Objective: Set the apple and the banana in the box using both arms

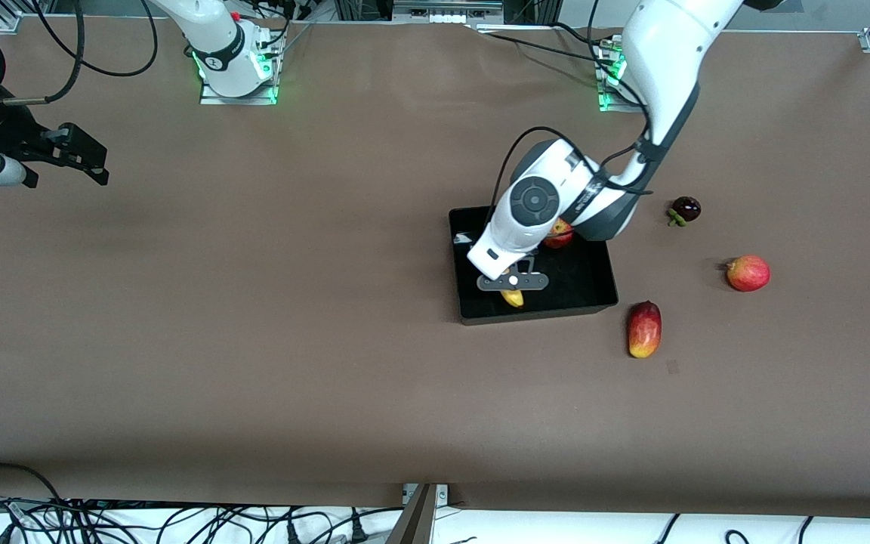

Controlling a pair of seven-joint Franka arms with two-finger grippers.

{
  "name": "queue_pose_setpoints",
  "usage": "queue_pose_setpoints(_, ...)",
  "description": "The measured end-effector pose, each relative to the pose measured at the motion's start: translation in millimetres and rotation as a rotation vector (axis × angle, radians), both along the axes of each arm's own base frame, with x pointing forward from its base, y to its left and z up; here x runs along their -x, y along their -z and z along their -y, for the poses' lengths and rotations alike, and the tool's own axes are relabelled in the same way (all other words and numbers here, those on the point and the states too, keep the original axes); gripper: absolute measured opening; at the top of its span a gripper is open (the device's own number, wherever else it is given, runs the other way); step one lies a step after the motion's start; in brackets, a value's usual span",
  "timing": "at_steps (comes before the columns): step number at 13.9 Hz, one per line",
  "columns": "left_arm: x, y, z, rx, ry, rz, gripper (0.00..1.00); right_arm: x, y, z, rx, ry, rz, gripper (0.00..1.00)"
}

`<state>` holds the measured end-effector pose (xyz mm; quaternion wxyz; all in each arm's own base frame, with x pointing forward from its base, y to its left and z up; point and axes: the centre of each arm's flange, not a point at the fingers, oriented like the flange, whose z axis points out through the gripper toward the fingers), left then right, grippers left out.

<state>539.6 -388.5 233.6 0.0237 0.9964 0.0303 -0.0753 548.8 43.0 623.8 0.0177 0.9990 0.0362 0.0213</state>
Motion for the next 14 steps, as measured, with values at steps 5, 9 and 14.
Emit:
queue_pose_setpoints(5, 11.8, 26.9, 9.4, -0.017, 0.029, -0.029, 0.47, 0.0, 0.0, 0.3, 0.0, 0.001, 0.0, 1.0)
queue_pose_setpoints(9, -14.0, -36.2, -2.1, 0.009, -0.003, 0.054, 0.82, -0.1, -0.1, 0.5, 0.0, 0.001, 0.0, 1.0)
queue_pose_setpoints(14, -45.4, -208.4, -123.3, -0.063, -0.11, 0.13, 1.0, -0.3, -0.3, 1.0, 0.0, 0.002, 0.001, 1.0)
